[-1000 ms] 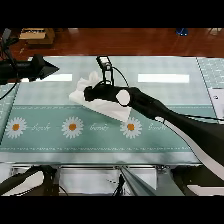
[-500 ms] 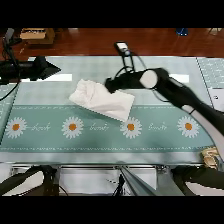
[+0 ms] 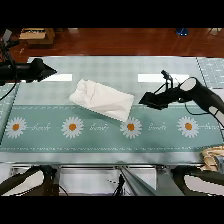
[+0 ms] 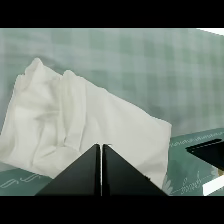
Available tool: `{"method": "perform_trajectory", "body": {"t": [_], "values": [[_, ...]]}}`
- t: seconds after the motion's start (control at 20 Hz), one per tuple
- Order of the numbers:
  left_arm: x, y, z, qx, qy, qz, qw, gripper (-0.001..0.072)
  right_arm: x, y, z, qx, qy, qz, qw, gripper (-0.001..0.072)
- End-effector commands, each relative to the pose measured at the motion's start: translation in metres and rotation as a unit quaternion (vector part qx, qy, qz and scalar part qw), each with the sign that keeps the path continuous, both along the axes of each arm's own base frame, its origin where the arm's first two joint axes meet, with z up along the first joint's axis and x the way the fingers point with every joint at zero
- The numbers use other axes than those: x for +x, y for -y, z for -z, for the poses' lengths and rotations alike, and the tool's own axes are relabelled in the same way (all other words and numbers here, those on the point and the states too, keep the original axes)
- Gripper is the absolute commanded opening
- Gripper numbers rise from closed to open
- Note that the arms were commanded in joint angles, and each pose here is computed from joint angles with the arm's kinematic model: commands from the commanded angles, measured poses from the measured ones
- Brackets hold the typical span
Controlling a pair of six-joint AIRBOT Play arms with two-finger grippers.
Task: Fold the shirts.
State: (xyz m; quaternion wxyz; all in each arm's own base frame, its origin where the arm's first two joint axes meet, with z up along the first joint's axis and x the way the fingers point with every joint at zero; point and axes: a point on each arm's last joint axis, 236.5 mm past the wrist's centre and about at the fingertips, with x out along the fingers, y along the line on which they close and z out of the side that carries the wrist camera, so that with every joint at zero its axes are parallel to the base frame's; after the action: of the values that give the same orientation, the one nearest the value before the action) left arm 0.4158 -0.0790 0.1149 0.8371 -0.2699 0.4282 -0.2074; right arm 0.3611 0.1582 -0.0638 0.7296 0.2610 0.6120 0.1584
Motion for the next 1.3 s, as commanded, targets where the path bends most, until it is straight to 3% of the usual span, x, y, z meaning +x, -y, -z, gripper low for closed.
{"method": "perform_trajectory", "body": {"t": [0.0,0.25,0.35,0.4,0.45,0.5,0.55,0.65,0.75,1.0,1.25], "values": [[-0.001,-0.001,0.001,0.001,-0.002,0.0,1.0,0.0065,0.005,-0.034,0.013,0.095,-0.008,0.069,0.993,0.0595],[-0.001,-0.001,0.001,0.001,-0.002,0.0,1.0,0.0065,0.013,-0.083,0.031,0.12,-0.002,0.09,0.989,0.0588],[-0.001,-0.001,0.001,0.001,-0.002,0.0,1.0,0.0065,0.016,-0.101,0.025,0.137,0.019,0.079,0.987,0.0551],[0.0,-0.001,0.001,0.001,-0.002,0.0,1.0,0.0065,0.018,-0.107,0.019,0.139,0.034,0.066,0.988,0.0425],[0.0,-0.001,0.001,0.001,-0.001,0.0,1.0,0.0065,0.02,-0.113,0.01,0.147,0.046,0.045,0.987,0.0209],[0.0,-0.001,0.001,0.001,-0.002,0.0,1.0,0.0065,0.02,-0.118,-0.003,0.161,0.055,0.023,0.985,0.0079],[0.0,-0.001,0.001,0.001,-0.002,0.0,1.0,0.0065,0.021,-0.124,-0.024,0.18,0.073,-0.011,0.981,0.0044],[0.0,-0.001,0.001,0.001,-0.001,0.0,1.0,0.0065,0.022,-0.121,-0.081,0.204,0.115,-0.068,0.97,0.0025],[0.0,-0.001,0.002,0.001,-0.002,0.0,1.0,0.0065,0.022,-0.098,-0.131,0.181,0.137,-0.08,0.971,0.0025],[0.0,-0.001,0.003,0.001,-0.005,0.0,1.0,0.0064,-0.011,0.022,-0.236,0.027,0.168,-0.026,0.985,0.0024],[0.001,-0.001,0.007,-0.001,-0.011,0.0,1.0,0.0064,-0.066,0.167,-0.284,-0.113,0.171,0.121,0.971,0.0024]]}}
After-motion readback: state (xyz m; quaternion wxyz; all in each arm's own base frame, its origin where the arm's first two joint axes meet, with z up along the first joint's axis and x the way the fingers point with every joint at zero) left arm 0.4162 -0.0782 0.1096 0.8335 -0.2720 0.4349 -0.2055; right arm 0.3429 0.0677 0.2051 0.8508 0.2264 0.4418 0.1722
